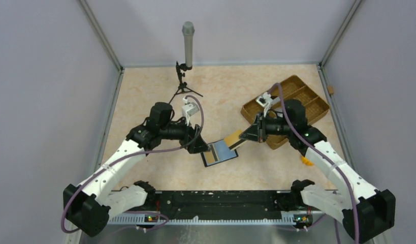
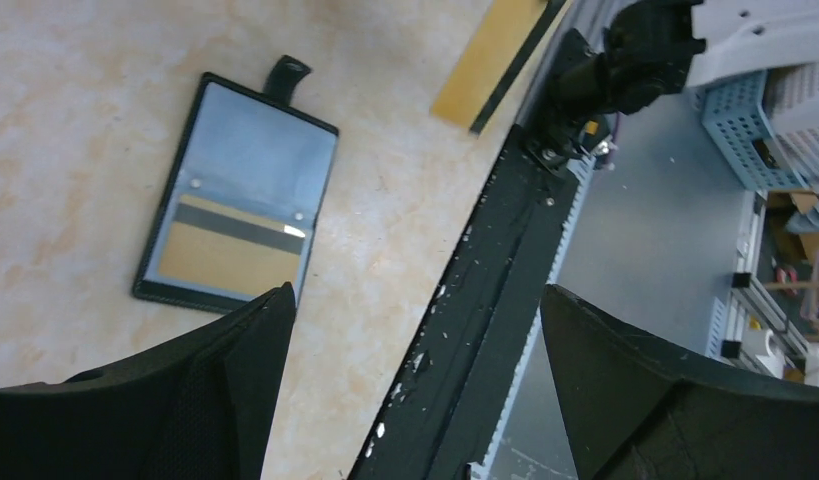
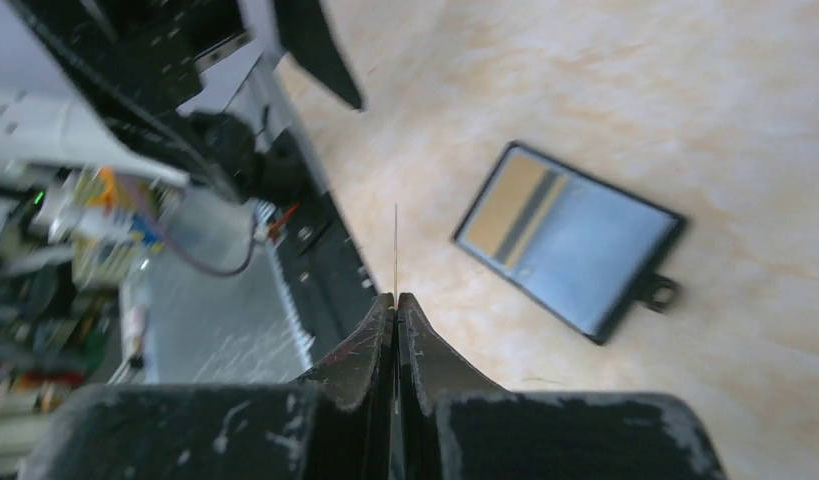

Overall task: Put the credit cards into the card holder
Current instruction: Pick up the credit card from the storage box.

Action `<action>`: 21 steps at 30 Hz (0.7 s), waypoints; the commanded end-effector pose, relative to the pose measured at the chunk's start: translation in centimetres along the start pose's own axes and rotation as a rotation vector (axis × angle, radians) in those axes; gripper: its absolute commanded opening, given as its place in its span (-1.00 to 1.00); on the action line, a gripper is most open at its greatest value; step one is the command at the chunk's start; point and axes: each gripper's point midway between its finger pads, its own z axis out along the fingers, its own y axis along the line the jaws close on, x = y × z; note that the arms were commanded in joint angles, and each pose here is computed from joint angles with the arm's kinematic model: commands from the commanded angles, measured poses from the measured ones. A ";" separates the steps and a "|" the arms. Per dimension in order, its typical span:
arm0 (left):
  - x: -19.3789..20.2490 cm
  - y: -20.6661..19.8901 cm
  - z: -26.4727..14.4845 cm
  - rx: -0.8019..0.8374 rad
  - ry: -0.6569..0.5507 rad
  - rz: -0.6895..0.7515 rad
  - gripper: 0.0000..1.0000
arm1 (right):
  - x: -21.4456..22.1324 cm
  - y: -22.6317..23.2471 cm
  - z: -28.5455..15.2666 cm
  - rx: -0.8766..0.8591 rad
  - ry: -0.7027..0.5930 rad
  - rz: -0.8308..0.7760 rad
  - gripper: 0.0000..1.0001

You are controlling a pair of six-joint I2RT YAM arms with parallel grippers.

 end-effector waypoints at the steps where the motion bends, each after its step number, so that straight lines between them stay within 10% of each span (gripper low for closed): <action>1: 0.0 -3.5 0.8 0.201 0.015 0.065 0.90 | 1.1 7.0 1.1 -0.324 0.085 -0.109 -1.00; 21: 2.1 -7.8 2.5 0.454 0.156 -0.033 -0.11 | 4.8 9.9 3.3 -0.491 0.261 -0.114 -1.00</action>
